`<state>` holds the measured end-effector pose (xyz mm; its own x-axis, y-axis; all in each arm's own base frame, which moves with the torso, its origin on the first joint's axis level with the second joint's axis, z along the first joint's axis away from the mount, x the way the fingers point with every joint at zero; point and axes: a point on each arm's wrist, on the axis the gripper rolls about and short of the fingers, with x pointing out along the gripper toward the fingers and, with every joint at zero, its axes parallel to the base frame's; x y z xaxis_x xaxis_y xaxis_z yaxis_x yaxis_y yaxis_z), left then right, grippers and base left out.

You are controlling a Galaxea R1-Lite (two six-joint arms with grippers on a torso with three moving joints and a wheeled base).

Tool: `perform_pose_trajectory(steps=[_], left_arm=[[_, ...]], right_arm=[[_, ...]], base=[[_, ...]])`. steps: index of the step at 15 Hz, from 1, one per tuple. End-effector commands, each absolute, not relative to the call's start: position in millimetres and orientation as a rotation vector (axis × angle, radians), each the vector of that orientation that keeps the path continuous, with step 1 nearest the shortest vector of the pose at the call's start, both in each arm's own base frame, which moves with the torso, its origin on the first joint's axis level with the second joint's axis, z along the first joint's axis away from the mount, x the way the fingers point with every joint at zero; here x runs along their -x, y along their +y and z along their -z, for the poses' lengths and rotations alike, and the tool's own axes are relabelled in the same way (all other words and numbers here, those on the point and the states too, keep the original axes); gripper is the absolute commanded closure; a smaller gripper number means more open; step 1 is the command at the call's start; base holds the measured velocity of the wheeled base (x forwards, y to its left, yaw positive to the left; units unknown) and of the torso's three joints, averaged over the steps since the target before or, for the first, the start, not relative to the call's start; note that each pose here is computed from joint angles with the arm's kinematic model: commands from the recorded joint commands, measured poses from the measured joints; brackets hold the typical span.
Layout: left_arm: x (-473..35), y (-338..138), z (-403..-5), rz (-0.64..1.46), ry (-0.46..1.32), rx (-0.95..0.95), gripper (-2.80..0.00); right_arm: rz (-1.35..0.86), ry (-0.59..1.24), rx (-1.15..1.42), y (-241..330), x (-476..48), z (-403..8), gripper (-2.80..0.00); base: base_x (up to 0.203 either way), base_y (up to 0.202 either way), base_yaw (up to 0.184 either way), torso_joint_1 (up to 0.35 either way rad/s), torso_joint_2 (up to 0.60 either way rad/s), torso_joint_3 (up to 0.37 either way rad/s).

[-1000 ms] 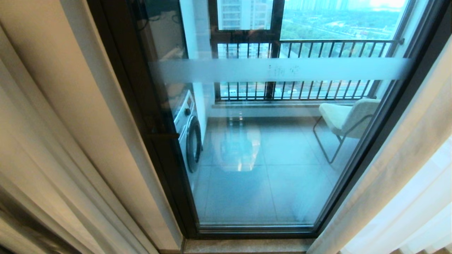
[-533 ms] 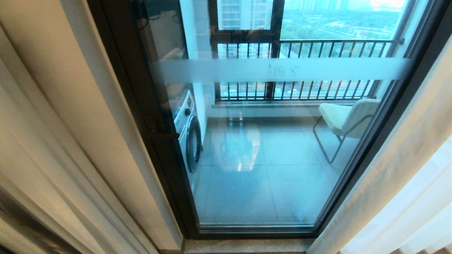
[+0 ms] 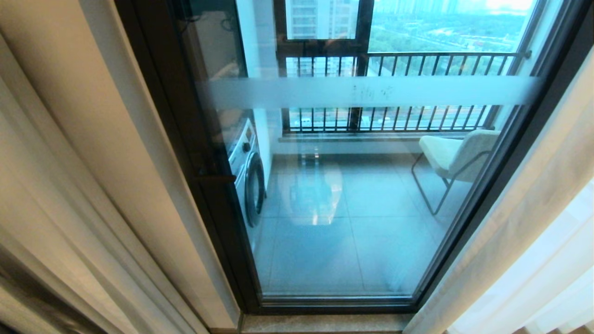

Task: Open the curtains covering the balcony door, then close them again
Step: Close the inner curtains on both sides

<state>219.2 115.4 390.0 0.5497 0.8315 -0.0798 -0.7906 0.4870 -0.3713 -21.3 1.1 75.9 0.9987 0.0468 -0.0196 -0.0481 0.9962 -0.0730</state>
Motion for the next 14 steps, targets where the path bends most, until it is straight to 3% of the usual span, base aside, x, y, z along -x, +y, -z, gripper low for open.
perform_pose_trajectory(steps=[1,6,14], left_arm=[[-244,128,-383,-0.989,-0.088,0.393,-2.8],[-264,136,-385,-0.899,-0.084,0.407,-2.8],[-281,161,-387,-0.941,-0.121,0.403,-2.8]], right_arm=[[-0.048,0.023,0.075,1,21,-76,0.0],[-0.049,0.024,0.075,1,21,-76,0.0],[-0.049,0.029,0.074,1,20,-76,0.0]], base=[[0.0,0.0,0.0,0.0,0.0,0.0],[0.0,0.0,0.0,0.0,0.0,0.0],[0.0,0.0,0.0,0.0,0.0,0.0]])
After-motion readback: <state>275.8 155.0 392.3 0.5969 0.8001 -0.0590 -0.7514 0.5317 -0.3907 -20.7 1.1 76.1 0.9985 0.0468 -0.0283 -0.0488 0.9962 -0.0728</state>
